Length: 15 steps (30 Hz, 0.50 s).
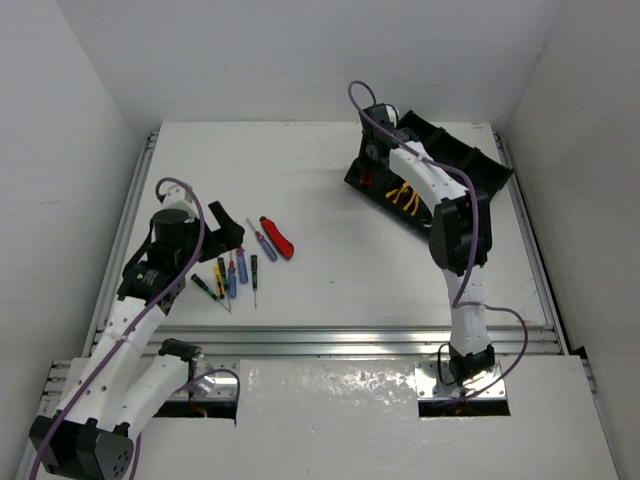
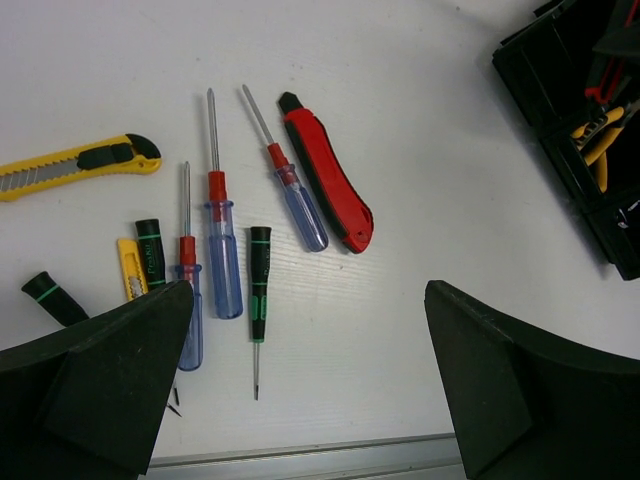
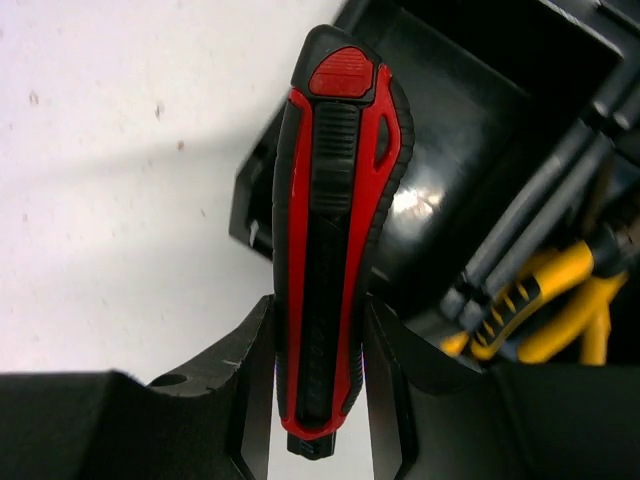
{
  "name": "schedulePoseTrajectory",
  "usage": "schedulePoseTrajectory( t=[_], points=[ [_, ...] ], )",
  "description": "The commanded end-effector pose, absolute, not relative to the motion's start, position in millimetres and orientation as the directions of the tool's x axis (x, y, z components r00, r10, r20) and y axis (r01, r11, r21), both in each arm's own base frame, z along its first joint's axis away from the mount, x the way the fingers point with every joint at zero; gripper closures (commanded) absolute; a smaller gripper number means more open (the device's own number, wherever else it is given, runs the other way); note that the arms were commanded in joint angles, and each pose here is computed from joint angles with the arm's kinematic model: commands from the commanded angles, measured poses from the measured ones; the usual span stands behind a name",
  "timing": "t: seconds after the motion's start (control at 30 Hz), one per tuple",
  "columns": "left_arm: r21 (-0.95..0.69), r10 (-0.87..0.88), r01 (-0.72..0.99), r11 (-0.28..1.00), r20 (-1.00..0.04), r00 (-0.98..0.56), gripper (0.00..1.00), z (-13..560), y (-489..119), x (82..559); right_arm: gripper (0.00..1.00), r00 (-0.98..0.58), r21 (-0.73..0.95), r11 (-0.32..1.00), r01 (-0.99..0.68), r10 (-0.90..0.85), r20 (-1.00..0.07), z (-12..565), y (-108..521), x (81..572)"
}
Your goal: Sort the tools into containers
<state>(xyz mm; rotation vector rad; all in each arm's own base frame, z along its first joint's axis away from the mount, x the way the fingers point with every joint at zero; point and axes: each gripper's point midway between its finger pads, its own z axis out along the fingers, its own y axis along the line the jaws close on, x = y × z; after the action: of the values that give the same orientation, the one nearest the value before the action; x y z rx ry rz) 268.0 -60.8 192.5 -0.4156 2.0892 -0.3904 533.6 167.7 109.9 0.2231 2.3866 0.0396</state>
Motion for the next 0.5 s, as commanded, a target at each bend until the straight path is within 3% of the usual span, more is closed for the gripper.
schedulePoseTrajectory(
  t=[0.0,0.07,0.2,0.3,0.4,0.47],
  points=[
    [-0.445,-0.429,-0.084,0.892,-0.772,-0.470,0.00,204.2,-66.3,272.0,0.79,-0.687,0.106,0.975,0.193,0.212,-0.695,124.8,157.4,557.0],
    [-0.446,-0.430,-0.082,0.891,-0.773,-0.466,0.00,205.4,-66.3,272.0,0.78,-0.690,0.110,0.974,0.200,0.220,-0.689,115.3,154.1,564.8],
    [-0.446,-0.429,-0.078,0.891,-0.777,-0.460,0.00,206.8,-66.2,272.0,0.52,-0.694,0.069,0.973,0.218,0.205,-0.690,111.9,146.7,566.6],
    [-0.454,-0.425,-0.059,0.889,-0.771,-0.474,0.00,205.8,-70.4,271.2,0.51,-0.669,0.067,0.971,0.229,0.207,-0.714,127.9,141.8,564.8],
    [-0.457,-0.425,-0.050,0.888,-0.774,-0.470,0.00,208.2,-71.5,270.3,0.40,-0.652,0.107,0.976,0.187,0.205,-0.730,151.0,154.4,557.8],
    [-0.459,-0.428,-0.051,0.887,-0.776,-0.463,0.00,209.4,-70.6,270.1,0.39,-0.662,0.133,0.989,0.058,0.138,-0.737,161.8,188.6,543.0]
  ],
)
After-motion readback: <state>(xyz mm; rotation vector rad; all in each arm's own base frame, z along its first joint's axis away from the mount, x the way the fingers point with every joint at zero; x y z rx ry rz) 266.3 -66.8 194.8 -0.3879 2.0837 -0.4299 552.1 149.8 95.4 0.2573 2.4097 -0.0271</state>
